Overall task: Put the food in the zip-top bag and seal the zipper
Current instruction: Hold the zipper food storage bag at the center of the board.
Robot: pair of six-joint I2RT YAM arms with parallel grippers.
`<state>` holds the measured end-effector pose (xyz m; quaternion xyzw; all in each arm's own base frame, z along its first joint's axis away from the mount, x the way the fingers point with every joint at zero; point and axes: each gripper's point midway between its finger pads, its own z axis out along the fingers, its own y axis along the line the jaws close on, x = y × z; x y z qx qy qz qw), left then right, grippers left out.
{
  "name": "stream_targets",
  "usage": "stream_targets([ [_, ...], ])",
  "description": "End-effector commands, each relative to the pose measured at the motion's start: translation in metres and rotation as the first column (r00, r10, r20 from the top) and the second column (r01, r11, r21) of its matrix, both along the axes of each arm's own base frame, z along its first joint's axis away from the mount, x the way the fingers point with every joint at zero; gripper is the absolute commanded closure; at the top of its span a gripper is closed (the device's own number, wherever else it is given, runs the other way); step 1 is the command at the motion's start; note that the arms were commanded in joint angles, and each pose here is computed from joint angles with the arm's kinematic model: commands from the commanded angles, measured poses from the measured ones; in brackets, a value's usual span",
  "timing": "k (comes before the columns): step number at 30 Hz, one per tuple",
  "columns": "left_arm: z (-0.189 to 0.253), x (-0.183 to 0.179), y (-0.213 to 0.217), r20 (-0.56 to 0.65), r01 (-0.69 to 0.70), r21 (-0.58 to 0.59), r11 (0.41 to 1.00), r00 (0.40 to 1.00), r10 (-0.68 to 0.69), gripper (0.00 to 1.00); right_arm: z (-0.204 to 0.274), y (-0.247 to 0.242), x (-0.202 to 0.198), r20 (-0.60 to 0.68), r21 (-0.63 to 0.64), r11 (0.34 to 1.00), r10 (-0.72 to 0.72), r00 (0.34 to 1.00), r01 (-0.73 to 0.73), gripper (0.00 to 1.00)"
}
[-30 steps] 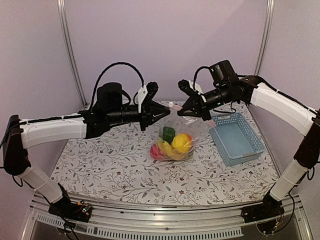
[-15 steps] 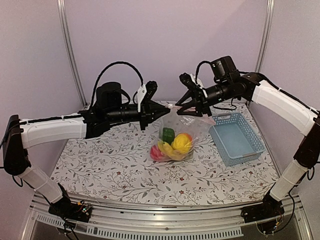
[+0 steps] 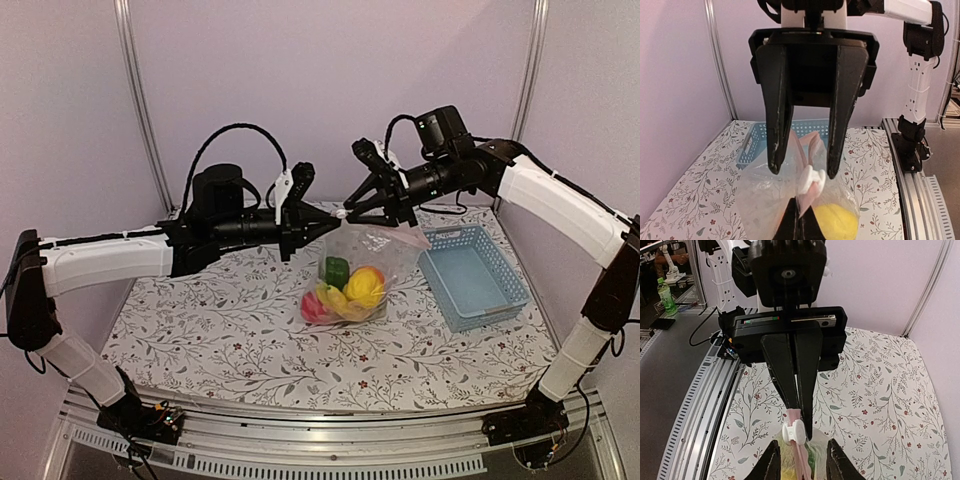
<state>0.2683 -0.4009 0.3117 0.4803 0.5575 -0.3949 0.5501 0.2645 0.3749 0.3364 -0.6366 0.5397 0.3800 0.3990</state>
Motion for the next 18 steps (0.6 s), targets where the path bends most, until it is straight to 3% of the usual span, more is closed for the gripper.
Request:
stream_targets([
  [1,0.0135,0.0018,0.0006,0.002,0.007,-0.024,1.000,1.000,-0.007,1.00,-0.0045,0.0052,-0.0007,-0.005,-0.017,1.000,0.009,1.000,-0.009,0.70],
  [18,0.0101,-0.0002,-0.0013,-0.020,0.022,-0.012,1.000,1.000,-0.022,1.00,0.0013,0.0102,-0.0003,0.017,-0.003,1.000,-0.001,1.000,0.001,0.82],
])
